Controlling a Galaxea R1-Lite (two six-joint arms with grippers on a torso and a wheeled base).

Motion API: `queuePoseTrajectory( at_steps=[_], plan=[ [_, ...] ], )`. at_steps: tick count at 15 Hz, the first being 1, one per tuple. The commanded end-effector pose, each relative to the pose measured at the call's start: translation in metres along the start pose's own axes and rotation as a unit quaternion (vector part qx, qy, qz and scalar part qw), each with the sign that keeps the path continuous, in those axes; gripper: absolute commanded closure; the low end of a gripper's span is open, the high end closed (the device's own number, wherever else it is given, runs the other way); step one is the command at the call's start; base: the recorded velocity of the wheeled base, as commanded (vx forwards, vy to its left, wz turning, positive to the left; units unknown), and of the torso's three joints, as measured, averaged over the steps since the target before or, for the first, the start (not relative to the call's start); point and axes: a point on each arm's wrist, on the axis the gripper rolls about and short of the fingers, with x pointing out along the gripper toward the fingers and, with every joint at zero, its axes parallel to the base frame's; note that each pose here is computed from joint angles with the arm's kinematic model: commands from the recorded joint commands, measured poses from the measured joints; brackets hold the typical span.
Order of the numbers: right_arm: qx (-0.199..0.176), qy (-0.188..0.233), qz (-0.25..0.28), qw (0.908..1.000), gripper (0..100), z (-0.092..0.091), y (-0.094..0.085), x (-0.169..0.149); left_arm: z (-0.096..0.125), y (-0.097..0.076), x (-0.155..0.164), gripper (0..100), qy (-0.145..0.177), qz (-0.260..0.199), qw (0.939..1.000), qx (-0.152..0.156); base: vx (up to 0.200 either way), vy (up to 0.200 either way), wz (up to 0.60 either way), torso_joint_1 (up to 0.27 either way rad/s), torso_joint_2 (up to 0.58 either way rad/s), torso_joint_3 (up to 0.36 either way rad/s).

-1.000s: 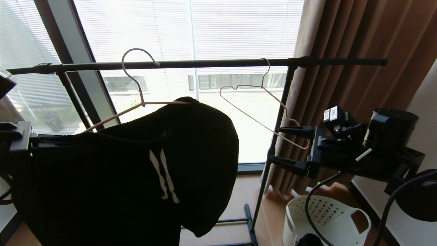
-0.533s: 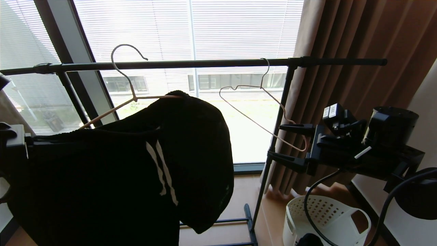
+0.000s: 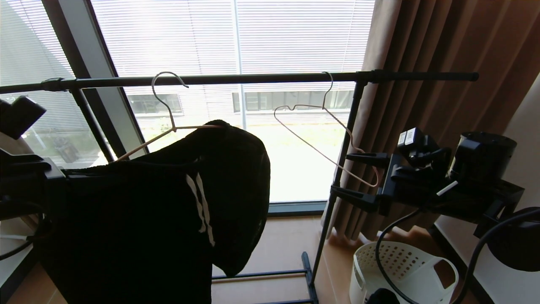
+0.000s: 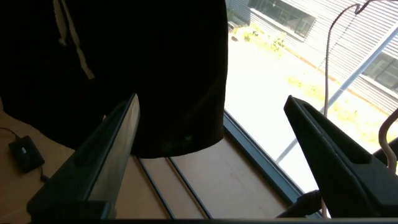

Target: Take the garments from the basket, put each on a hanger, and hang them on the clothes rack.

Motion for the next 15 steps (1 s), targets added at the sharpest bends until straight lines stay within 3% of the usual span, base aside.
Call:
queuePoseTrajectory(
  at_steps=[1,8,15],
  plan=[
    [0.000,0.001,-0.005,1.0000,0,0.000,0.000,0.000,0.000,0.001,0.002,100,0.003,-0.002,1.0000,-0.002,0.000,0.000,0.00,0.000,0.00,0.000],
    [0.028,-0.009,-0.057,0.9979,0,0.011,-0.007,0.003,0.010,-0.005,0.023,100,-0.003,0.025,0.9997,-0.004,0.000,0.000,0.00,0.000,0.00,0.000],
    [0.029,-0.010,-0.066,0.9974,0,0.012,-0.008,0.004,0.012,0.017,0.052,100,-0.017,0.040,0.9988,-0.021,0.000,0.000,0.00,0.000,0.00,0.000]
  ],
)
